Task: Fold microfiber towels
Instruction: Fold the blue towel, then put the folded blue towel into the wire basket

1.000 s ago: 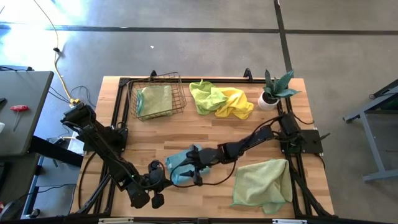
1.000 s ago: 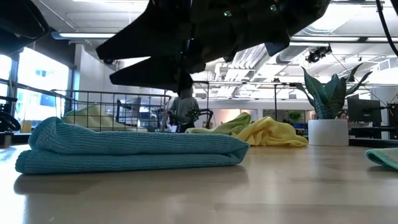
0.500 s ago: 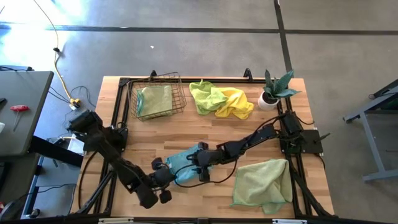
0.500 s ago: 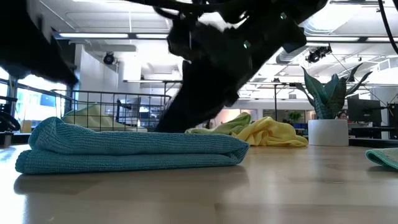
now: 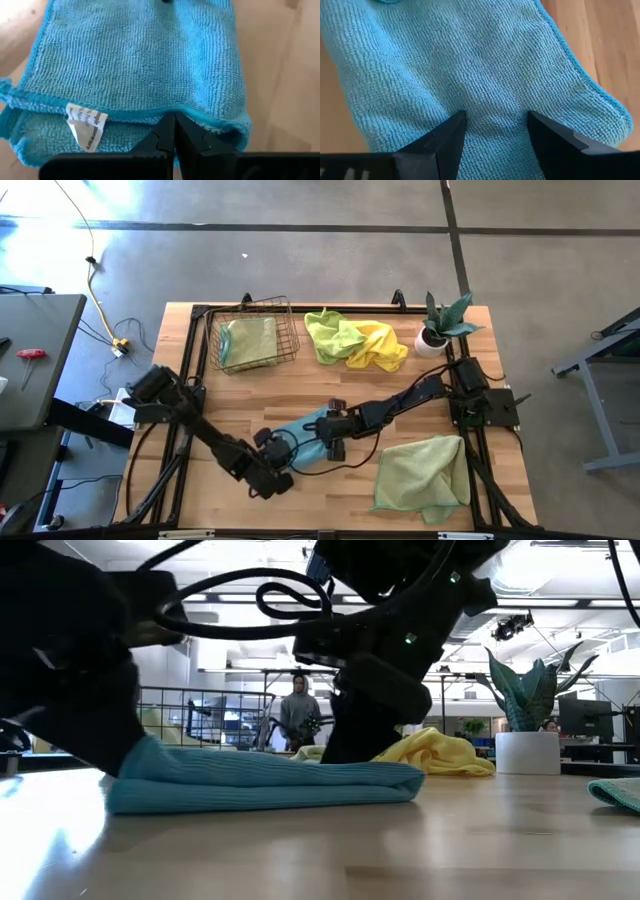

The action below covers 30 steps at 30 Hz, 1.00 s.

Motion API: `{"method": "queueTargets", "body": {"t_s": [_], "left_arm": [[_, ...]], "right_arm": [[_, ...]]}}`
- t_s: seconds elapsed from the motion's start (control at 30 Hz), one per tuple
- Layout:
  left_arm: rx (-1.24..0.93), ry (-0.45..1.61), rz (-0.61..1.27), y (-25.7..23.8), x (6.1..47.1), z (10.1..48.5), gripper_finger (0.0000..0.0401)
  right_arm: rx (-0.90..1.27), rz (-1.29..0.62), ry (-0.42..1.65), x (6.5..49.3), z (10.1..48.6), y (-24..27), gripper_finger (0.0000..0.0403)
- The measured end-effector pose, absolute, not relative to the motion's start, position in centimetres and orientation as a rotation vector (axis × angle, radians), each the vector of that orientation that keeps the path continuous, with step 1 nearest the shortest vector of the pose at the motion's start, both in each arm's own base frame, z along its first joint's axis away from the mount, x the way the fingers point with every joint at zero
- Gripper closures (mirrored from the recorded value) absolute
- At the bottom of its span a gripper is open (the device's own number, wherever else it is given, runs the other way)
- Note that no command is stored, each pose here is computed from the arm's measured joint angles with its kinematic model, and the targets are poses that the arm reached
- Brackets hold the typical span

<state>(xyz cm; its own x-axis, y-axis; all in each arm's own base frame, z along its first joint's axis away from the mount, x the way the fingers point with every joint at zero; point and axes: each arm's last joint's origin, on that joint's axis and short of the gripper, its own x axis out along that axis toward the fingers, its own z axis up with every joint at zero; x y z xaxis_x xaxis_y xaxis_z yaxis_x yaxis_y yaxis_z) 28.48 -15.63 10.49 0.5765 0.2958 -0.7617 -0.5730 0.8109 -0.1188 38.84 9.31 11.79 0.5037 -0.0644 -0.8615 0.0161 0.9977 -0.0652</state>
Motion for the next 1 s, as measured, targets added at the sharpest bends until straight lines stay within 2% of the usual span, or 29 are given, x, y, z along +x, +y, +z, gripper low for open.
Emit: {"method": "queueTargets", "body": {"t_s": [0.2,0.47,0.6,1.0], "left_arm": [[-0.343,0.789,0.498,-13.8,30.0,10.7,0.0401],[-0.455,0.861,0.408,-12.3,30.8,11.8,0.0401],[-0.492,0.837,0.377,-12.0,31.0,12.9,0.0395],[-0.650,0.807,0.341,-13.0,29.8,16.0,0.0313]], "right_arm": [[-0.092,-0.054,1.081,38.2,12.4,9.1,0.0196],[-0.133,-0.069,1.112,35.8,17.3,8.4,0.0238],[-0.132,-0.092,1.161,34.7,18.2,8.1,0.0248],[-0.238,-0.127,1.384,32.2,18.1,7.9,0.0249]]}}
